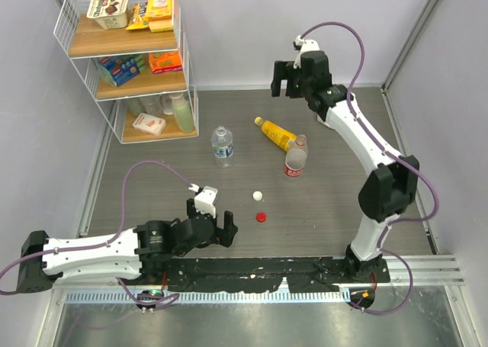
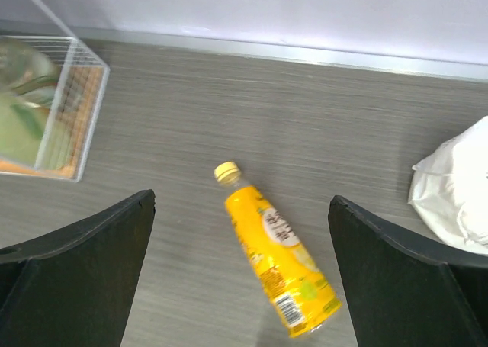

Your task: Unscrew the bottle caps

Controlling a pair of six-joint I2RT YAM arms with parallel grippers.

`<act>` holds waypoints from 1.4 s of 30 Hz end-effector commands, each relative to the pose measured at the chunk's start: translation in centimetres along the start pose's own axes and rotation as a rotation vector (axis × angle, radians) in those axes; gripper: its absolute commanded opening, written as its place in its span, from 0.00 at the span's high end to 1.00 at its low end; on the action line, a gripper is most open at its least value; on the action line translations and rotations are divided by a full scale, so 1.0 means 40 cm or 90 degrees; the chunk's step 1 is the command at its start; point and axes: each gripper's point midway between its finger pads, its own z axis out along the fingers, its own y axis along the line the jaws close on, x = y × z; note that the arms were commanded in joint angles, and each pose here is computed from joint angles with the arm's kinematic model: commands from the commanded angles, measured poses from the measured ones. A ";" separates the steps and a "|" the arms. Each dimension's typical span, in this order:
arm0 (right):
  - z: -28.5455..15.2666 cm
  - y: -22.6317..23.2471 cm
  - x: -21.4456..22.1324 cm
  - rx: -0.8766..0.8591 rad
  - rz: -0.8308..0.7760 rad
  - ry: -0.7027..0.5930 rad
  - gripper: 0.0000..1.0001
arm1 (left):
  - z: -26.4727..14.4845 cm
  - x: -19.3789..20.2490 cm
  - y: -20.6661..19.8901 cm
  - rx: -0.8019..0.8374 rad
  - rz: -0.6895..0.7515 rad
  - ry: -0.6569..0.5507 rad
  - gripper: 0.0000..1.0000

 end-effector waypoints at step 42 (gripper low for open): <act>0.272 -0.197 0.506 0.056 0.012 0.387 0.60 | 0.034 -0.017 -0.081 0.053 0.029 -0.004 0.00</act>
